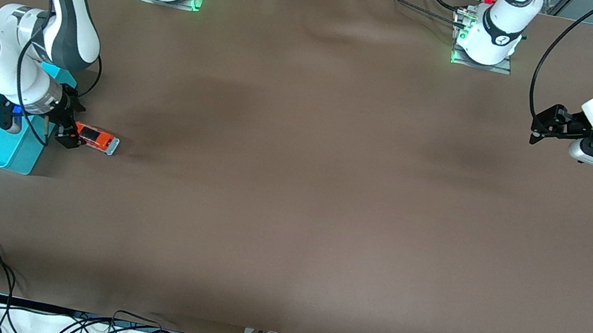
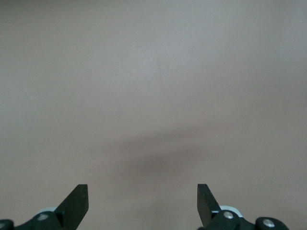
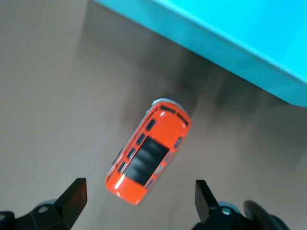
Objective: Wind up bus and store in blue box
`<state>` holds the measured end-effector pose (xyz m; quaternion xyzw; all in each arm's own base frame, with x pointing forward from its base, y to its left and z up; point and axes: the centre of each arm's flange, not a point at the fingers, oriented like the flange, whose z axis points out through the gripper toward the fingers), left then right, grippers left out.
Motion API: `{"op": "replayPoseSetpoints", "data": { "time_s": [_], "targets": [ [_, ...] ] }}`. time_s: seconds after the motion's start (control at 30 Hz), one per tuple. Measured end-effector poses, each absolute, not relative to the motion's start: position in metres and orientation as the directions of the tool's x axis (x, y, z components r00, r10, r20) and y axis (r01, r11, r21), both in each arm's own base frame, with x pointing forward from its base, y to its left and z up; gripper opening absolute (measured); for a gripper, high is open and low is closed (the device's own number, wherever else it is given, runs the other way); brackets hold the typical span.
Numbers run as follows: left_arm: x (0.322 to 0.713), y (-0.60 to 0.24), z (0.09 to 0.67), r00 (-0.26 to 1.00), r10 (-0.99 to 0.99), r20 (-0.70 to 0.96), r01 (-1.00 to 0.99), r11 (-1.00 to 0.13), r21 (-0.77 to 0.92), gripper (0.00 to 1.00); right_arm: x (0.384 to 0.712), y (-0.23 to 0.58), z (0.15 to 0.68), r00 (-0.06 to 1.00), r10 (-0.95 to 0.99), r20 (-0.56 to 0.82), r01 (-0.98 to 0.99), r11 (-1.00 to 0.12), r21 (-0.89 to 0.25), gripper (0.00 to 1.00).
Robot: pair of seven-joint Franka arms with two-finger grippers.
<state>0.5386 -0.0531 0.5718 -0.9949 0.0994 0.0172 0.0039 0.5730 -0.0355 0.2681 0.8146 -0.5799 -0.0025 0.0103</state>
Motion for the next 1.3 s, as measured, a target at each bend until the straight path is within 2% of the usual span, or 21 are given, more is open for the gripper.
{"op": "replayPoseSetpoints", "data": {
  "time_s": [0.13, 0.43, 1.0, 1.07, 1.13, 1.17, 1.2, 1.23, 1.3],
  "targets": [
    [0.536, -0.053, 0.571, 0.979, -0.197, -0.059, -0.198, -0.980, -0.002, 1.00, 0.568, -0.043, 0.259, 0.257, -0.967, 0.007, -0.966, -0.256, 0.032, 1.00],
    [0.531, -0.052, 0.579, 0.976, -0.196, -0.094, -0.197, -0.980, 0.002, 1.00, 0.562, -0.046, 0.233, 0.193, -0.981, 0.018, -0.981, -0.193, 0.012, 1.00],
    [0.531, -0.054, 0.582, 0.976, -0.199, -0.090, -0.200, -0.980, 0.001, 1.00, 0.560, -0.047, 0.176, 0.184, -0.982, 0.031, -0.983, -0.184, 0.004, 0.98],
    [0.531, -0.054, 0.582, 0.976, -0.198, -0.090, -0.199, -0.980, 0.001, 1.00, 0.561, -0.046, 0.177, 0.185, -0.982, 0.032, -0.983, -0.185, 0.000, 0.93],
    [0.531, -0.054, 0.582, 0.976, -0.198, -0.090, -0.198, -0.980, 0.001, 1.00, 0.563, -0.046, 0.180, 0.185, -0.982, 0.034, -0.983, -0.185, -0.008, 0.82],
    [0.532, -0.053, 0.582, 0.976, -0.197, -0.090, -0.198, -0.980, 0.001, 1.00, 0.564, -0.046, 0.181, 0.185, -0.982, 0.035, -0.983, -0.185, -0.012, 0.71],
    [0.532, -0.053, 0.582, 0.976, -0.197, -0.090, -0.198, -0.980, 0.000, 1.00, 0.565, -0.046, 0.184, 0.185, -0.982, 0.036, -0.983, -0.185, -0.018, 0.71],
    [0.532, -0.053, 0.582, 0.976, -0.197, -0.090, -0.198, -0.980, 0.000, 1.00, 0.568, -0.046, 0.188, 0.184, -0.982, 0.038, -0.982, -0.185, -0.026, 0.60],
    [0.532, -0.053, 0.582, 0.976, -0.197, -0.090, -0.198, -0.980, 0.000, 1.00, 0.573, -0.047, 0.198, 0.184, -0.982, 0.042, -0.982, -0.186, -0.045, 0.54]
  ]
}}
